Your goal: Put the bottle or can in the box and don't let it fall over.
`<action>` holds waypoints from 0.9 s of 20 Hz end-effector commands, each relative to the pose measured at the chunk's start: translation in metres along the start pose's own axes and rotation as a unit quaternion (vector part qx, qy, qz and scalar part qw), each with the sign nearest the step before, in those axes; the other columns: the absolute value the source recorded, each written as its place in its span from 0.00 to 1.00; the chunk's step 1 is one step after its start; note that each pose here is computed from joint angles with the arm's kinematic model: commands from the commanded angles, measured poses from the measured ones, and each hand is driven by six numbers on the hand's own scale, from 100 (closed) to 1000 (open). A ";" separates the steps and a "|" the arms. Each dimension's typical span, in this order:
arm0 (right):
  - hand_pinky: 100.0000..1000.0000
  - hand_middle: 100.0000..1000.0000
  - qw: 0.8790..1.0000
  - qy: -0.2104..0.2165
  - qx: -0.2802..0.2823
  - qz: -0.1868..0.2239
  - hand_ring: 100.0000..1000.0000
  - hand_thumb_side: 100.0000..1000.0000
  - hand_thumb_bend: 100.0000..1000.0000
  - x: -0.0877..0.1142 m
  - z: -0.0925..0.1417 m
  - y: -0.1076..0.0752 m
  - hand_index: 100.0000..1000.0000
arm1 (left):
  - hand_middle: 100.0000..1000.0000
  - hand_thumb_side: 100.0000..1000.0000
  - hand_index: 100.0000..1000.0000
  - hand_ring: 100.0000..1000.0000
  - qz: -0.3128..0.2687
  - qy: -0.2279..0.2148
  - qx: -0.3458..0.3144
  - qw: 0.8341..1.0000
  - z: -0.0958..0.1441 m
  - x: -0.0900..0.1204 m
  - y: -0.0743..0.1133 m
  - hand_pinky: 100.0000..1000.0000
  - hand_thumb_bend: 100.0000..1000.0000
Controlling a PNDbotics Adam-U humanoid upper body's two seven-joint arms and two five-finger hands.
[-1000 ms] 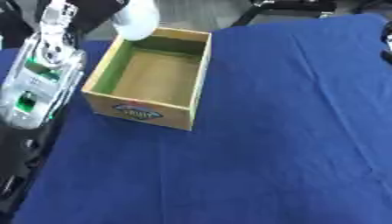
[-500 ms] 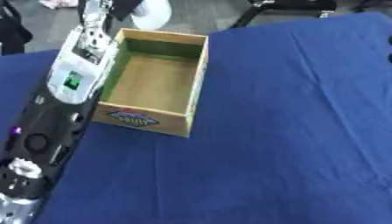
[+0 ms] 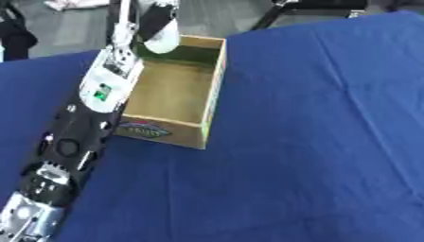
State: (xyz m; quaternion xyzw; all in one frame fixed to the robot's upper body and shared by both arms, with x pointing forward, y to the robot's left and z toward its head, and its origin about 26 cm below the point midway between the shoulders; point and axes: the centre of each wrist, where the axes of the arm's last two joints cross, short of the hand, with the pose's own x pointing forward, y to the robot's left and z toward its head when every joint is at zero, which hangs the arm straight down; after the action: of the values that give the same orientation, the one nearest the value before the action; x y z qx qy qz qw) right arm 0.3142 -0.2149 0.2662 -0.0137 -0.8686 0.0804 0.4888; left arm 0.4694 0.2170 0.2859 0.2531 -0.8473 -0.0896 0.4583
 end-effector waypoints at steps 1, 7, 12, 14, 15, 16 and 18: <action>1.00 1.00 1.000 -0.020 0.003 0.000 0.98 0.42 0.00 0.011 -0.001 -0.001 1.00 | 1.00 0.10 0.39 1.00 -0.006 -0.002 0.008 1.000 -0.009 -0.007 0.005 1.00 0.00; 1.00 1.00 1.000 -0.020 0.001 0.000 0.98 0.42 0.00 0.011 -0.001 -0.002 1.00 | 1.00 0.03 0.63 1.00 -0.021 0.023 -0.014 0.999 -0.008 -0.028 0.002 1.00 0.00; 1.00 1.00 1.000 -0.019 -0.002 0.001 0.98 0.42 0.00 0.010 -0.001 -0.003 1.00 | 1.00 0.32 0.94 1.00 -0.045 0.028 -0.021 0.998 -0.008 -0.029 0.004 1.00 0.21; 1.00 1.00 1.000 -0.017 -0.002 0.001 0.98 0.42 0.00 0.009 0.000 -0.003 1.00 | 1.00 0.37 0.95 1.00 -0.063 0.028 -0.030 0.997 -0.008 -0.028 0.006 1.00 0.34; 1.00 1.00 1.000 -0.016 -0.003 0.002 0.98 0.42 0.00 0.009 0.000 -0.003 1.00 | 1.00 0.41 0.96 1.00 -0.073 0.031 -0.038 0.996 -0.008 -0.028 0.006 1.00 0.36; 1.00 1.00 1.000 -0.015 -0.004 0.002 0.98 0.42 0.00 0.008 0.000 -0.004 1.00 | 1.00 0.42 0.96 1.00 -0.080 0.034 -0.048 0.995 -0.008 -0.028 0.007 1.00 0.36; 1.00 1.00 1.000 -0.012 -0.006 0.003 0.98 0.42 0.00 0.007 0.001 -0.004 1.00 | 1.00 0.42 0.96 1.00 -0.089 0.047 -0.069 0.992 -0.007 -0.029 0.009 1.00 0.31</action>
State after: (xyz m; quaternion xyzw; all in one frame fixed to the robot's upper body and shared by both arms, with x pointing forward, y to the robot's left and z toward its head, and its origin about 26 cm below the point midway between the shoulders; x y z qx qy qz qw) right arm 0.3141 -0.2159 0.2641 -0.0161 -0.8671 0.0771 0.4919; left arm 0.4875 0.2305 0.2541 0.2855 -0.7888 -0.1711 0.5167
